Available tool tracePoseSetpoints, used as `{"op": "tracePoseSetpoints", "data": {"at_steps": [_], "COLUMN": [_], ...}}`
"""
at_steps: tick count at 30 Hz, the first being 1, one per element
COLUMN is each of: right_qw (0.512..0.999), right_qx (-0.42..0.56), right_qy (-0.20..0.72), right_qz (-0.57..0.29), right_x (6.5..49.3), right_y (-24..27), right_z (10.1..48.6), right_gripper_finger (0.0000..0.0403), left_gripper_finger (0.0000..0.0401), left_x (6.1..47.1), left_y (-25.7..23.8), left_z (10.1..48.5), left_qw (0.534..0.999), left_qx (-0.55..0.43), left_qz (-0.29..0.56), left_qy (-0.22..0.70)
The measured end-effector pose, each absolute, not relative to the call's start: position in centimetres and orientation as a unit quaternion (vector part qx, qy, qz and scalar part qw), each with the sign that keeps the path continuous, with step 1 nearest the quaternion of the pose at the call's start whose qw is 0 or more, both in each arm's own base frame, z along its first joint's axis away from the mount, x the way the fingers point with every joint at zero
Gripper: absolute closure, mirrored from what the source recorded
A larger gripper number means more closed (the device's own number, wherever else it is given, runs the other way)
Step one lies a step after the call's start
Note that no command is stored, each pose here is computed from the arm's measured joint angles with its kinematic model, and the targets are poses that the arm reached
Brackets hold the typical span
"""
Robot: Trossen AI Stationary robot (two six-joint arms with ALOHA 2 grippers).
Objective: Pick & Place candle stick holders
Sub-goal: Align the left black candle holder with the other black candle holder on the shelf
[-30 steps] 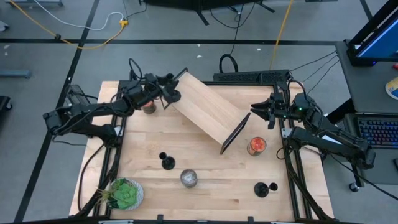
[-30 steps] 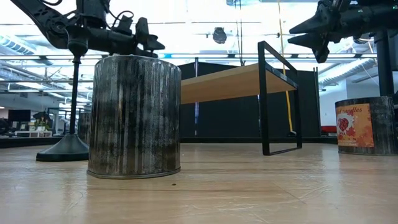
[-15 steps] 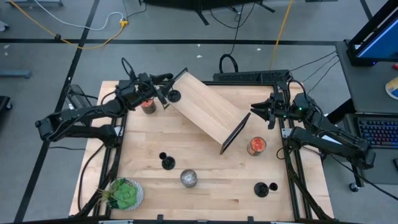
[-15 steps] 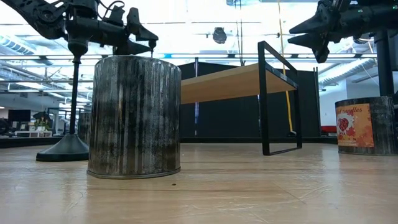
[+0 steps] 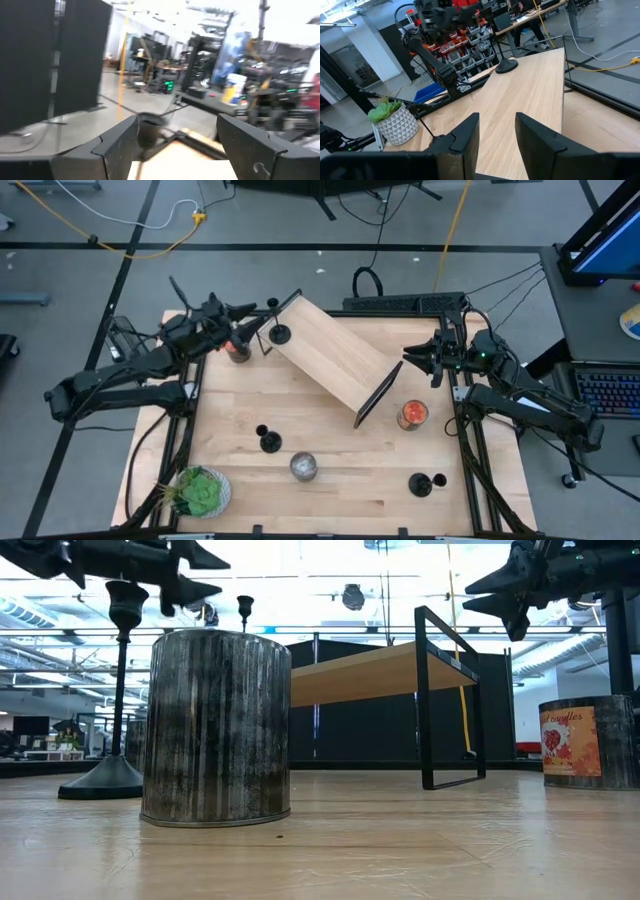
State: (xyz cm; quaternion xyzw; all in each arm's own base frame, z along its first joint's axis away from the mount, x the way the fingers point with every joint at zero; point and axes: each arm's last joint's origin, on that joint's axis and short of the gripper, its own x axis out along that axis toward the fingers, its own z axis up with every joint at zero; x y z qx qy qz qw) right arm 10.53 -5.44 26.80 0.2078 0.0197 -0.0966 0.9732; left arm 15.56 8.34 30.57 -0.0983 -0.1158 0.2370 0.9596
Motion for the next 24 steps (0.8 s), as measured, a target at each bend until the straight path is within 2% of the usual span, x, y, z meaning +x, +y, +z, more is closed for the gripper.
{"op": "tracePoseSetpoints", "data": {"at_steps": [7, 13, 24], "right_qw": [0.973, 0.973, 0.973], "right_qx": [0.208, 0.208, 0.208], "right_qy": [0.020, 0.020, 0.020], "right_qz": [-0.097, -0.097, -0.097], "right_x": [10.5, 10.5, 10.5], "right_y": [-5.4, -5.4, -5.5], "right_z": [26.8, 26.8, 26.8], "right_gripper_finger": [0.0286, 0.0286, 0.0286], "left_gripper_finger": [0.0123, 0.0123, 0.0123], "left_x": [15.0, 15.2, 15.4], "left_y": [5.5, 3.6, 0.7], "left_z": [30.7, 30.8, 33.6], "left_qw": [0.968, 0.962, 0.931], "left_qx": [-0.179, -0.249, -0.302], "left_qz": [0.145, 0.116, 0.104], "left_qy": [-0.102, 0.001, 0.177]}}
